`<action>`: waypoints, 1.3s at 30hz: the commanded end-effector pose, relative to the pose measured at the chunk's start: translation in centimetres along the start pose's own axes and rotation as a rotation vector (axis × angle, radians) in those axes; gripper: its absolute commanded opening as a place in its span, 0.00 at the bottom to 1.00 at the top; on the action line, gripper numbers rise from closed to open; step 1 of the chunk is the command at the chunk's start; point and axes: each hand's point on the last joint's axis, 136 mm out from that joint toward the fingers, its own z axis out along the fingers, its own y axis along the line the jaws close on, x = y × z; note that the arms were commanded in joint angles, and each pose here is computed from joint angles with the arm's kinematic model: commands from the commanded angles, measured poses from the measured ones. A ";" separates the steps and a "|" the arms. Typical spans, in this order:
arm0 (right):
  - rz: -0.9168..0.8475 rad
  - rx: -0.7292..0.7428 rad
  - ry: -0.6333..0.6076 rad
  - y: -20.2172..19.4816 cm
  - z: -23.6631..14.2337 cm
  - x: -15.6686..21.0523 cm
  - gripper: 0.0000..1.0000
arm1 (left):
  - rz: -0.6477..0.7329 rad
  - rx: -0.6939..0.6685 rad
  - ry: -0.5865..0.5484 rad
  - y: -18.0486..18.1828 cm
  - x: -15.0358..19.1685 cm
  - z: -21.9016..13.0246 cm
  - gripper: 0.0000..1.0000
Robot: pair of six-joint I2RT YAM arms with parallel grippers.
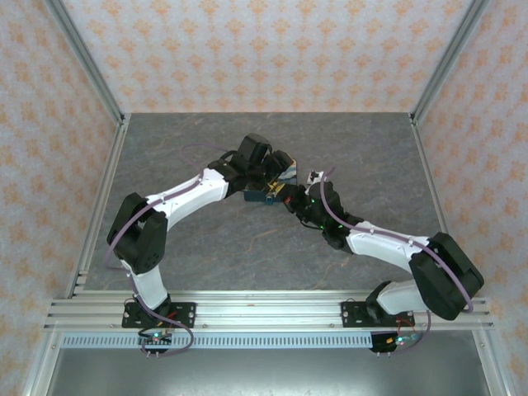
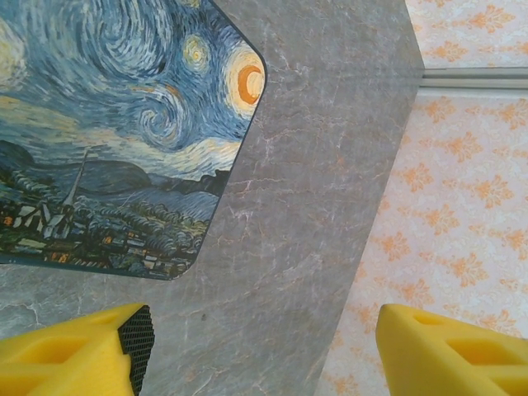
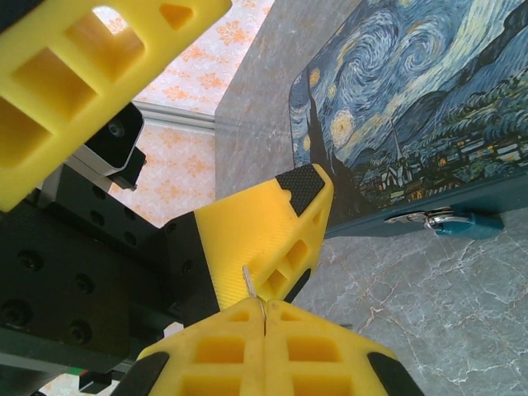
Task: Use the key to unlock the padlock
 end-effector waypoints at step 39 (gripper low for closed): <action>0.057 -0.053 -0.060 -1.2 0.2 -7.4 0.00 | 0.639 -0.030 -0.075 9.8 -0.6 -4.0 0.64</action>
